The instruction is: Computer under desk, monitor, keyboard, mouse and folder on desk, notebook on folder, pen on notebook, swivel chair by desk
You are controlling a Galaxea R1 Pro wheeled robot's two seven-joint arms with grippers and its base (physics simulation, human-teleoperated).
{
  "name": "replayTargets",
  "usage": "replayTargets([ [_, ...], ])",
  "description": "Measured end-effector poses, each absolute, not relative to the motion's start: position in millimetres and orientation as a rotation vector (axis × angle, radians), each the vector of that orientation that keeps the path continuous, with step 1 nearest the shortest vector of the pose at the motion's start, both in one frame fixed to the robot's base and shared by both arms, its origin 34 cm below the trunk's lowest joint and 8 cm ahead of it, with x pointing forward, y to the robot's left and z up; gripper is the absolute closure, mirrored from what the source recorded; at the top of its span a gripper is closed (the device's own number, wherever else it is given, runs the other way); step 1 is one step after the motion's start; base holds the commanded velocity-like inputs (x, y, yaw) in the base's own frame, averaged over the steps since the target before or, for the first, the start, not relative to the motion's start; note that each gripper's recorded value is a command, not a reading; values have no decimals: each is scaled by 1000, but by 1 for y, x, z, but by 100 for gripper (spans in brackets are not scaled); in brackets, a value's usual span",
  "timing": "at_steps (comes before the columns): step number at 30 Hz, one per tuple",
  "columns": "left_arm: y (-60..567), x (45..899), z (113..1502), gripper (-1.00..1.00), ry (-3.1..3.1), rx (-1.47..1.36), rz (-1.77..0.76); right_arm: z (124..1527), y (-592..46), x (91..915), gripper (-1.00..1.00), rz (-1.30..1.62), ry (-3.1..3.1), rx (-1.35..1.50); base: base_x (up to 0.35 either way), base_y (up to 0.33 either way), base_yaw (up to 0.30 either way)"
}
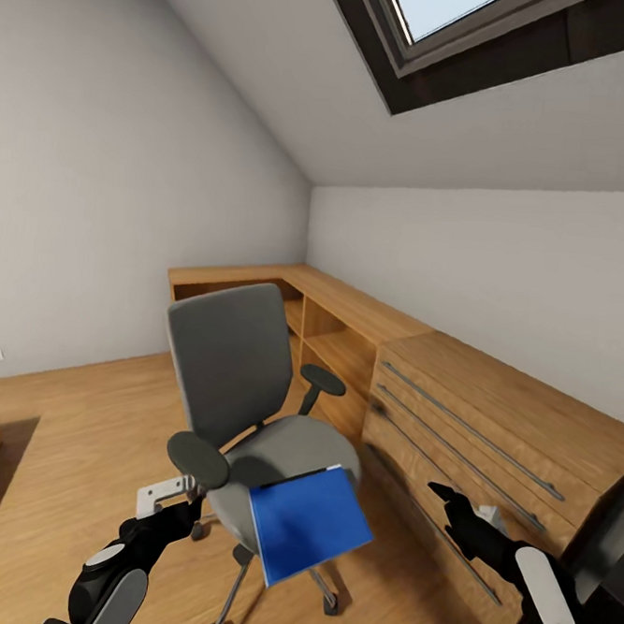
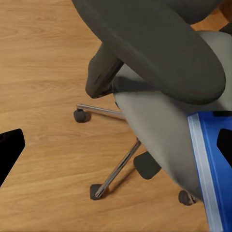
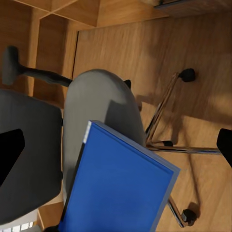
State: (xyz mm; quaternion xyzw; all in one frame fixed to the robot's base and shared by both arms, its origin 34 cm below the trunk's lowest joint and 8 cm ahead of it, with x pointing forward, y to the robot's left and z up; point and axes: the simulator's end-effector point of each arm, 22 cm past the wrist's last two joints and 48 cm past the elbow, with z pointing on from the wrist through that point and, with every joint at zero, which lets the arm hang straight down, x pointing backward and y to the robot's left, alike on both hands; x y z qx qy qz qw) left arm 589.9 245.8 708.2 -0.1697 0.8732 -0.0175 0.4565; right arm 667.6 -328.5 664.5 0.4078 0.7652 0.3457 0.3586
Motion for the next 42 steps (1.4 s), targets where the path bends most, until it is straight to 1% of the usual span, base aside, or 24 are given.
replayTargets([
  [9, 248, 587, 691, -100, 2151, -422, -40, 646, -325, 665, -100, 894, 1977, 1049, 0, 0, 0],
  [22, 272, 584, 663, -100, 2140, -495, -21, 619, -323, 661, -100, 894, 1983, 1043, 0, 0, 0],
  [27, 290, 573, 623, -100, 2200, -583, -25, 608, -323, 659, -100, 890, 1988, 1042, 0, 0, 0],
  [30, 295, 565, 598, -100, 2239, -660, -74, 602, -321, 658, -100, 890, 1993, 1035, 0, 0, 0],
  [42, 321, 555, 566, -100, 2226, -768, -72, 576, -315, 653, -100, 894, 2001, 1022, 0, 0, 0],
])
